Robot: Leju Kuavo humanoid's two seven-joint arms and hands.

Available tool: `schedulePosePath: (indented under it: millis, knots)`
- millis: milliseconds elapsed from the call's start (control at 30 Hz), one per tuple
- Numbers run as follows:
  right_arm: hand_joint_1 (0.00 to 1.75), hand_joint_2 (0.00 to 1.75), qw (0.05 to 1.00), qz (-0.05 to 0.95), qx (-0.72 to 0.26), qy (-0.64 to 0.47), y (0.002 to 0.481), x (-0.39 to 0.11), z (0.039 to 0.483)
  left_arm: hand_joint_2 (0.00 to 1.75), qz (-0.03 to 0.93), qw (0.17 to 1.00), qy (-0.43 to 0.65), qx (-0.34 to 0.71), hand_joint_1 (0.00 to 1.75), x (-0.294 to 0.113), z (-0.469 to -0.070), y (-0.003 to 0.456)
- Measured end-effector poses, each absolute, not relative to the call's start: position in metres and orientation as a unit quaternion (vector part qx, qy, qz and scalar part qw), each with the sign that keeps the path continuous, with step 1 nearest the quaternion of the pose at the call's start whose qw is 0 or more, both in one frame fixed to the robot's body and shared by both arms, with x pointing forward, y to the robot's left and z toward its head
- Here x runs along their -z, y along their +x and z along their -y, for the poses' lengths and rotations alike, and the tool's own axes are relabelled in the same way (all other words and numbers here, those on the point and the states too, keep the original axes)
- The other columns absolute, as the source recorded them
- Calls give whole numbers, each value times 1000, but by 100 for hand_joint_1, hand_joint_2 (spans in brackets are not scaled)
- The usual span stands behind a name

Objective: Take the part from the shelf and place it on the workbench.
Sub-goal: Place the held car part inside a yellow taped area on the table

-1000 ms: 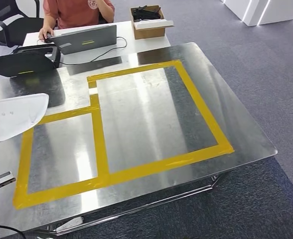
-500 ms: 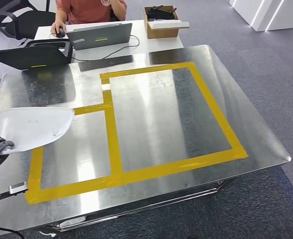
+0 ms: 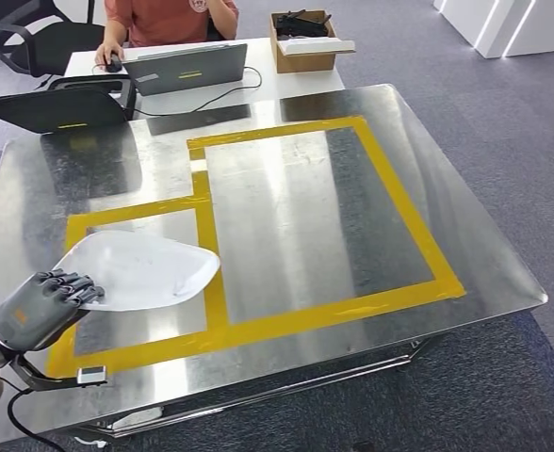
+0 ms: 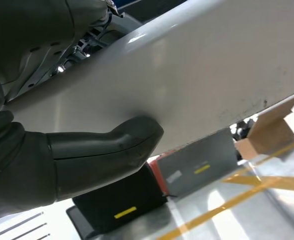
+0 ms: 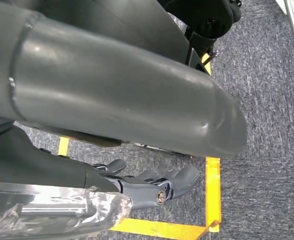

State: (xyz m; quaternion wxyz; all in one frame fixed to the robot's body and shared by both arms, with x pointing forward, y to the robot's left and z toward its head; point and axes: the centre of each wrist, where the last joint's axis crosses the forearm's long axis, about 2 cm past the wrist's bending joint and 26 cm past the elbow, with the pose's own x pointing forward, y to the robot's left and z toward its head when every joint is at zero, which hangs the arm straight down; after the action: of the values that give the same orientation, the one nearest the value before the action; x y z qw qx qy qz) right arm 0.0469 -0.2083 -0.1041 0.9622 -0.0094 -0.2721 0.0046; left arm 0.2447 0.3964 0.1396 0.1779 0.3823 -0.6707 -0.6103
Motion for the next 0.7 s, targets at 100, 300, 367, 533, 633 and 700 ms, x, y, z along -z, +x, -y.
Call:
schedulePosePath:
  millis: [100, 300, 367, 533, 633, 700]
  knots:
    - [0, 0, 962, 273, -5, -7, 48, 104, 208, 175, 667, 181, 362, 626, 175, -130, -386, 244]
    - [0, 0, 962, 273, -7, -2, 48, 104, 207, 175, 642, 210, 346, 651, 175, -109, -373, 245]
    - [0, 0, 962, 273, -8, -1, 48, 104, 206, 175, 630, 224, 345, 659, 175, -102, -370, 249]
    - [0, 0, 962, 271, -12, 4, 49, 103, 205, 175, 607, 247, 347, 671, 175, -87, -354, 263]
    - [0, 0, 963, 270, -14, 7, 49, 103, 205, 175, 603, 256, 347, 671, 175, -82, -341, 273]
    - [0, 0, 963, 270, -14, 7, 49, 103, 205, 175, 604, 258, 346, 670, 175, -80, -335, 278]
